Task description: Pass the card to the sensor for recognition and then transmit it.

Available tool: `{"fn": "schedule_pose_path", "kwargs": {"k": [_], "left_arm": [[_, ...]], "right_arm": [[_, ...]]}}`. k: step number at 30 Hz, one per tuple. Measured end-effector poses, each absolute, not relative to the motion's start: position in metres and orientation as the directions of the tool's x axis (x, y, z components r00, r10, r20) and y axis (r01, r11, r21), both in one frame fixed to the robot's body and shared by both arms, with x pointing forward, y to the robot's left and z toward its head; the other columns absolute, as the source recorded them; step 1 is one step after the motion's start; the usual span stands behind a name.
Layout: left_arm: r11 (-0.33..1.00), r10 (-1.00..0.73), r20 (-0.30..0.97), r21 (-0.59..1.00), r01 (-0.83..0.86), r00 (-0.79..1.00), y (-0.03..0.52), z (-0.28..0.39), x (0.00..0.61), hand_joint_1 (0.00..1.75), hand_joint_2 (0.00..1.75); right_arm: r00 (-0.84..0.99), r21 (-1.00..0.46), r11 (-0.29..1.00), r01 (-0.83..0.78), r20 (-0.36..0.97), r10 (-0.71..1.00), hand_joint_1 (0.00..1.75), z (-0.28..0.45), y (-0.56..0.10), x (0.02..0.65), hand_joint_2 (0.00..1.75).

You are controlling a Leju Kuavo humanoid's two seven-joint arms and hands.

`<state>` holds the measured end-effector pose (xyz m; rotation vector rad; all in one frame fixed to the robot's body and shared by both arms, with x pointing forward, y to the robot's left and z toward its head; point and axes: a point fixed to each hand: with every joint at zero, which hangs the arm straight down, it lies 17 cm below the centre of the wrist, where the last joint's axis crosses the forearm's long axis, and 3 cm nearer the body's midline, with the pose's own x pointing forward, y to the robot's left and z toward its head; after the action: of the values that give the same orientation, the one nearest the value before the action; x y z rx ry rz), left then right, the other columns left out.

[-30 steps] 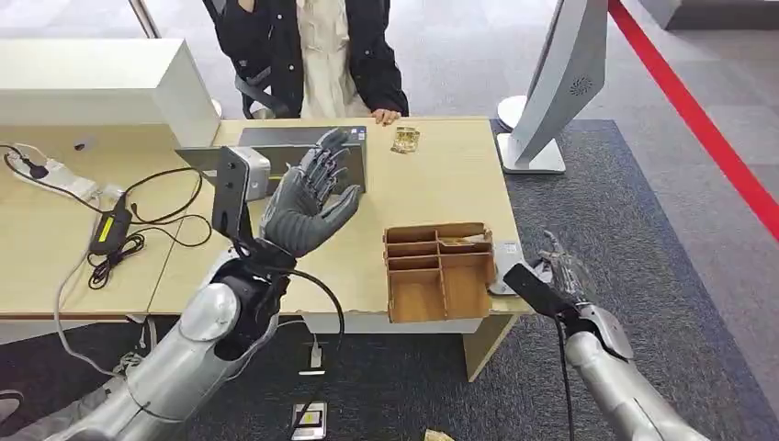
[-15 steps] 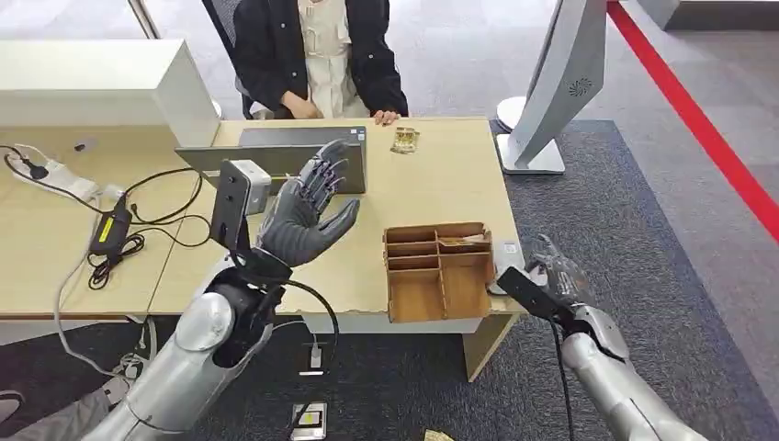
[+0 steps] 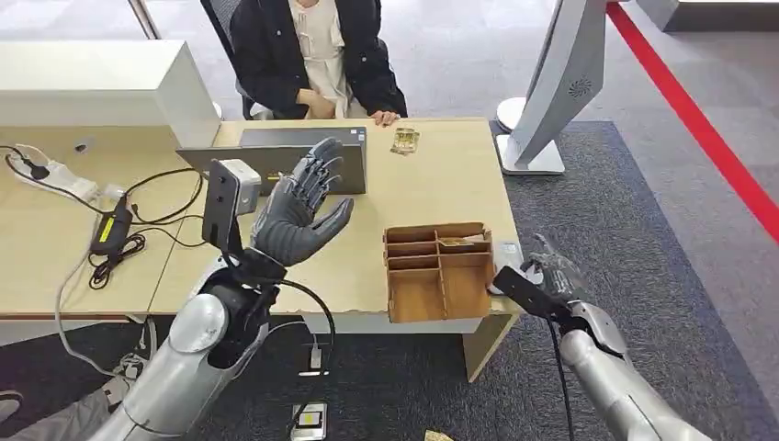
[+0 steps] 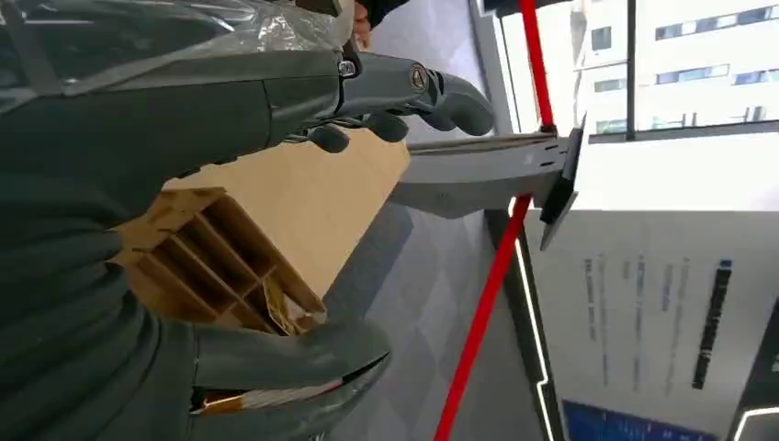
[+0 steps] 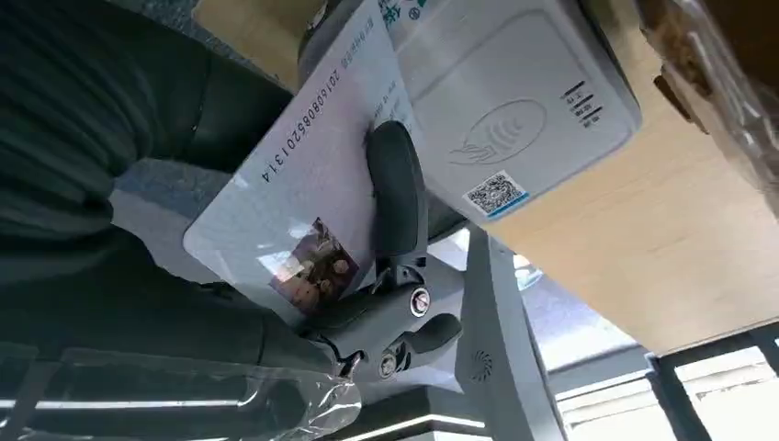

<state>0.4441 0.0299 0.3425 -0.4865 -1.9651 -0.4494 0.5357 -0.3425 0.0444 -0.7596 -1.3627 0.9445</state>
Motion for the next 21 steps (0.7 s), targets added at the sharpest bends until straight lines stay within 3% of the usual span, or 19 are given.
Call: {"fn": "schedule_pose_path", "kwargs": {"k": [6,21], "left_arm": [[0.862,0.185,0.9,0.045,0.504,-0.395,0.036,0.351,0.448,0.0,1.75],[0.822,0.257,0.863,0.04,0.568,-0.434,0.008,0.397,0.445,0.0,1.75]], "right_arm": [[-0.08,-0.901,0.433,-0.035,0.434,0.897,1.75,0.073,-0.346,0.549,1.75],[-0.307,-0.87,0.417,0.264,0.334,0.891,1.75,0.271,-0.332,0.621,1.75]]}}
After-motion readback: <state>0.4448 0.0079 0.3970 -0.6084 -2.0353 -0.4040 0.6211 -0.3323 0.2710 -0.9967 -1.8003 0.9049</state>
